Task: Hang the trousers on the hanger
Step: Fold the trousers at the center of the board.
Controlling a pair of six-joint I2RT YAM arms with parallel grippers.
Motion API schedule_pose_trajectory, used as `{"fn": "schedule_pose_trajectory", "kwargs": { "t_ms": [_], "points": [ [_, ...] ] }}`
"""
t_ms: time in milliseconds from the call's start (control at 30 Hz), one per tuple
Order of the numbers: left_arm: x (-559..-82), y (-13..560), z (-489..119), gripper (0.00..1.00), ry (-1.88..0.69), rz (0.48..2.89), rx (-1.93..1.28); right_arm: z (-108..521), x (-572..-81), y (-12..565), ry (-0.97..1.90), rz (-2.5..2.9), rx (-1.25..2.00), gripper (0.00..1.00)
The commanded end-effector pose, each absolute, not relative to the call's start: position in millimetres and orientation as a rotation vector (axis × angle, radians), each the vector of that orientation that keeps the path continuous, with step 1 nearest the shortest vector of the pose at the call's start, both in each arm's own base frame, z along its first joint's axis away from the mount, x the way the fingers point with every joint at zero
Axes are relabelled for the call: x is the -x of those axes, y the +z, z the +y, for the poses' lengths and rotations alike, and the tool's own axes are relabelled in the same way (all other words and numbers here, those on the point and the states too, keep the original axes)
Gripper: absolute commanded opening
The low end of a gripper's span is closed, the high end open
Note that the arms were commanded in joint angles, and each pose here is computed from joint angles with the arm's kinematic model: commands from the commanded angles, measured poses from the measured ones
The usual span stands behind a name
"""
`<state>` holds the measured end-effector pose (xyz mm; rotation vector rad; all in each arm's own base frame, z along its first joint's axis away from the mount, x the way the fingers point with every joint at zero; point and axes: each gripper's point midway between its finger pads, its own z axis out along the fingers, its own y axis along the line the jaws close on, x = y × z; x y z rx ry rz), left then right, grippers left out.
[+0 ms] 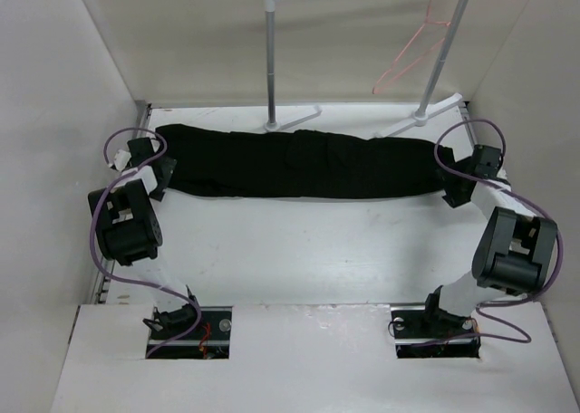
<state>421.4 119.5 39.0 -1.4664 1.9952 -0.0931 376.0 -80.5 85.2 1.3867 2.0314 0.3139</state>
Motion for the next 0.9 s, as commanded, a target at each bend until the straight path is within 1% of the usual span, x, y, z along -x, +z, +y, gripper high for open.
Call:
{"fn": "schedule_pose_trajectory", "kwargs": {
  "t_ms": [0, 100, 133, 167, 200, 233, 267, 300, 367, 433, 533, 767, 867],
  "points": [
    [-437.7, 32.0, 118.4, 0.73, -0.152, 1.971, 1.482, -90.9, -396.5, 75.3, 0.326, 2.021, -1.364, 0.71],
    [-441.2, 22.7, 120.6, 0.70, -0.141, 1.977, 1.492, -94.2, -409.0, 59.6, 0.329, 2.048, -1.381, 0.68],
    [-442.4, 20.0, 121.0, 0.67, -0.140, 1.980, 1.493, -95.3, -412.2, 54.2, 0.328, 2.056, -1.392, 0.66],
    [-443.2, 17.7, 122.3, 0.62, -0.131, 1.980, 1.496, -95.7, -415.5, 51.3, 0.332, 2.059, -1.399, 0.62],
    [-443.8, 16.6, 123.7, 0.56, -0.123, 1.978, 1.498, -96.8, -418.1, 50.2, 0.331, 2.058, -1.404, 0.55],
    [-443.5, 15.8, 125.2, 0.46, -0.116, 1.978, 1.502, -99.5, -419.1, 50.3, 0.318, 2.047, -1.415, 0.44],
    [-442.2, 15.4, 127.7, 0.37, -0.104, 1.974, 1.508, -102.2, -420.3, 49.0, 0.303, 2.039, -1.426, 0.31],
    [-440.2, 17.3, 130.5, 0.25, -0.090, 1.967, 1.513, -102.4, -420.6, 49.7, 0.299, 2.038, -1.436, 0.19],
    [-436.4, 23.0, 132.4, 0.16, -0.078, 1.963, 1.514, -103.8, -416.4, 51.5, 0.285, 2.030, -1.456, 0.08],
    [-427.3, 30.7, 138.3, 0.10, -0.035, 1.962, 1.514, -105.9, -404.0, 53.7, 0.244, 2.011, -1.485, 0.04],
    [-403.9, 42.3, 149.1, 0.06, 0.047, 1.943, 1.549, -108.1, -380.5, 58.2, 0.199, 1.975, -1.528, 0.01],
    [-330.9, 57.7, 158.6, 0.05, 0.228, 1.934, 1.612, -109.5, -322.5, 64.7, 0.185, 1.887, -1.606, 0.00],
    [-296.1, 58.3, 160.9, 0.08, 0.345, 1.946, 1.630, -102.6, -300.4, 67.4, 0.216, 1.876, -1.628, 0.00]
  ]
}}
